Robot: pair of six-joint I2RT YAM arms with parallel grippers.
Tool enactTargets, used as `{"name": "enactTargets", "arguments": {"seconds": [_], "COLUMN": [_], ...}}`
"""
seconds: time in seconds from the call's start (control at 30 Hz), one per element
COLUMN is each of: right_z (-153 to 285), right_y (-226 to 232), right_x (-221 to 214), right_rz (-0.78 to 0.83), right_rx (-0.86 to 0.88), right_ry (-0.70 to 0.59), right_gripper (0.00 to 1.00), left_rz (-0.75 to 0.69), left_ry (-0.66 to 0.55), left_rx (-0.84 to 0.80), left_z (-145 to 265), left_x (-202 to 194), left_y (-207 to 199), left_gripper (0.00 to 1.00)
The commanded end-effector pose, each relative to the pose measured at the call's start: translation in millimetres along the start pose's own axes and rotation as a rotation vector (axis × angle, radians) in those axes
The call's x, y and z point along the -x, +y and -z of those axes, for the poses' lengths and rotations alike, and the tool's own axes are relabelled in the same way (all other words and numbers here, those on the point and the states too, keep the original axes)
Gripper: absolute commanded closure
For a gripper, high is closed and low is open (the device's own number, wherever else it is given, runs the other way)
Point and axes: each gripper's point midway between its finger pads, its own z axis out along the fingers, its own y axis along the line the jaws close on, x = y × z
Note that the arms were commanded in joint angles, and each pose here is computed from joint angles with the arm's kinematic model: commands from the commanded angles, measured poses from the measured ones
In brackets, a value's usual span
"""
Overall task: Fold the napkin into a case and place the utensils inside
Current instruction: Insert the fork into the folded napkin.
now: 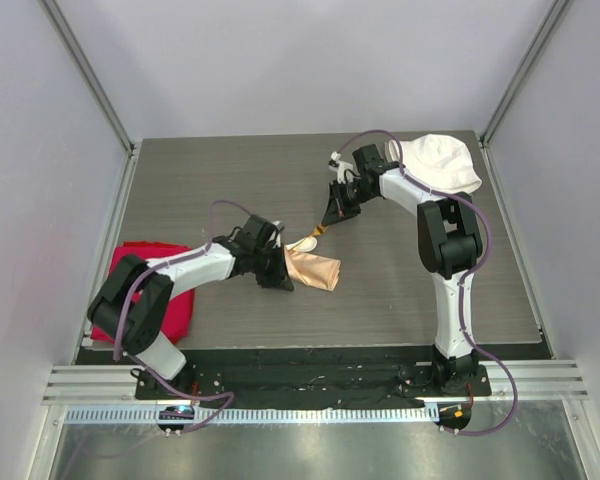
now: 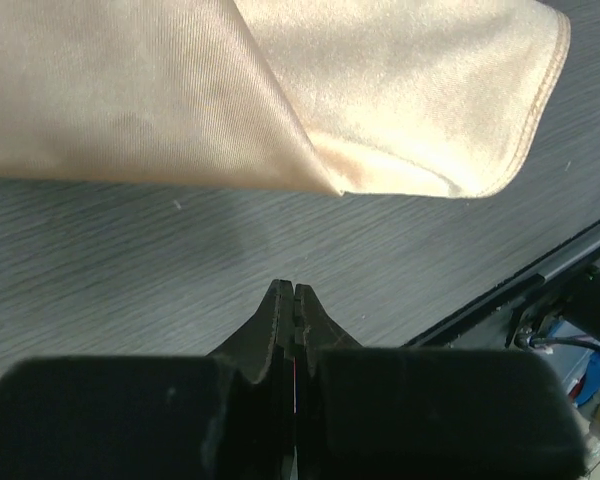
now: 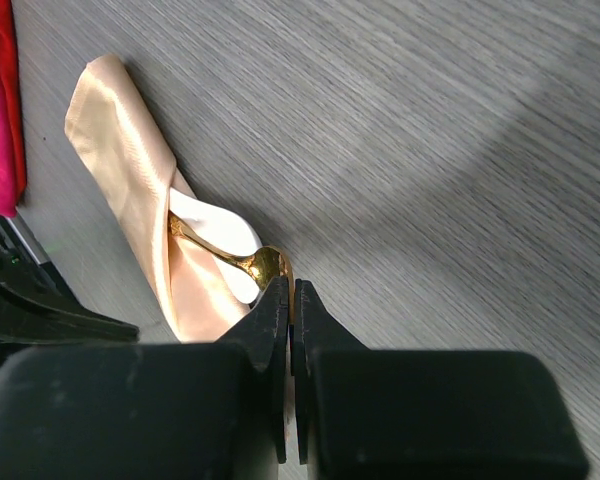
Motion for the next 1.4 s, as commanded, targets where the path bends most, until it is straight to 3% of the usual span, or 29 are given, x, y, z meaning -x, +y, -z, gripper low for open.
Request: {"name": "enactTargets", "arguments": {"seconds": [0.0, 0.2, 0.43, 1.1, 1.27, 1.37], "right_z": [21, 27, 37, 32, 25, 24], "right_y": [16, 19, 17, 22, 16, 13], "right_x": [23, 23, 20, 2, 2, -1], "right_rz": [0.072, 0.054, -0.03, -0.083, -0.057, -0.054], "right_rx": [-0.038, -0.076, -0.156, -0.167, -0.163, -0.171], "right_ry": [-0.077, -0.09, -0.119, -0.13, -0.125, -0.119], "right_gripper": [0.96, 0.96, 0.94, 0.94, 0.94, 0.94], "left_rz": [0.012, 0.019, 0.039, 0.05, 0.007, -0.024], "left_ry": [-0.048, -0.061, -0.174, -0.249, -0.217, -0.203], "left_rx": [0.002, 0.042, 0.026, 0.083, 0.023, 0.031], "left_z": [-18, -44, -46, -52, -38, -3], "left_x": [20, 34, 73, 121, 113, 106], "left_y": [-10, -10, -29, -42, -57, -57], "left_gripper": [1.0, 1.0, 1.0, 1.0, 0.99, 0.98]}}
